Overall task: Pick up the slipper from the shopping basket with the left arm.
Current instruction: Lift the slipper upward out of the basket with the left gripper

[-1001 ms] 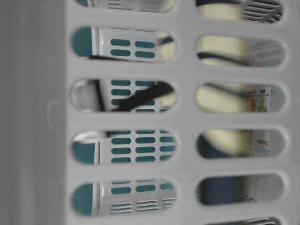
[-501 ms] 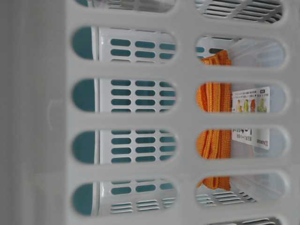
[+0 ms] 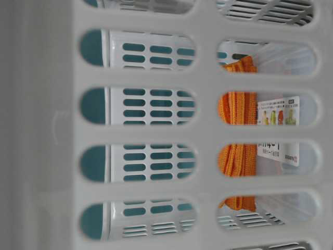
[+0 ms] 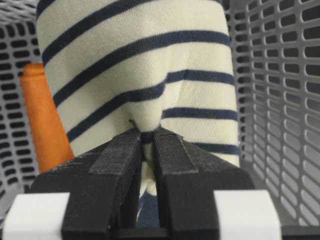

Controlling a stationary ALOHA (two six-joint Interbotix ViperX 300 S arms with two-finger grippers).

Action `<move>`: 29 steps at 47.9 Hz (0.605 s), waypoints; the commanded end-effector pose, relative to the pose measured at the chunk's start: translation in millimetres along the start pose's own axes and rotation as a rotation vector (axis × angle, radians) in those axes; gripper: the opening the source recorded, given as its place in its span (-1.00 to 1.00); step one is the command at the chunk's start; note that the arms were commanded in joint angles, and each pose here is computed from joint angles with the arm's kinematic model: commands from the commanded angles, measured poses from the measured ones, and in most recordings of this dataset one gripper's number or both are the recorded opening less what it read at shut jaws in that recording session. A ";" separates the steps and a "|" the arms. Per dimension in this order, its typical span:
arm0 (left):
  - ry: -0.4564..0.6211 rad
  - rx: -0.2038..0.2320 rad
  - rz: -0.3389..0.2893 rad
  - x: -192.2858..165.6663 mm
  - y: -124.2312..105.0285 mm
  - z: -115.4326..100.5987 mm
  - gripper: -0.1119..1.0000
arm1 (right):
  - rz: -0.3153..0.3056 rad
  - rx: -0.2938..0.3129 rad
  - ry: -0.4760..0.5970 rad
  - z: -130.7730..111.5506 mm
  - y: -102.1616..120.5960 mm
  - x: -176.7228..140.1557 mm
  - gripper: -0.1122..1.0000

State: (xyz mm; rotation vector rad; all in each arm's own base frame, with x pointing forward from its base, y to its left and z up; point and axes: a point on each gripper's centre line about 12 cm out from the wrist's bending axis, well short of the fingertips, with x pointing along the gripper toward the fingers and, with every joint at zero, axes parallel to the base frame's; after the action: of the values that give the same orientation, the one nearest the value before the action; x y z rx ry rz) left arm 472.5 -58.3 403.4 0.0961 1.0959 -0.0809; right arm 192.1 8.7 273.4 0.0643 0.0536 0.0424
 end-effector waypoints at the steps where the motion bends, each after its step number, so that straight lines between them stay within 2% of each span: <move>1: -0.045 0.004 0.002 -18.0 -0.3 2.6 -0.70 | 0.000 0.005 -0.006 2.2 0.1 1.0 -0.79; 29: -0.006 0.004 0.002 -8.3 0.0 -3.8 -0.70 | 0.003 0.003 -0.007 2.4 0.7 1.0 -0.79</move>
State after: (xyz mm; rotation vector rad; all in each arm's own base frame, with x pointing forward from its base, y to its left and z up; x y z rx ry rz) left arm 472.2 -58.3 393.6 0.1002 1.1279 -0.0811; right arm 192.0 9.0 272.8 0.0643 0.0552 0.0438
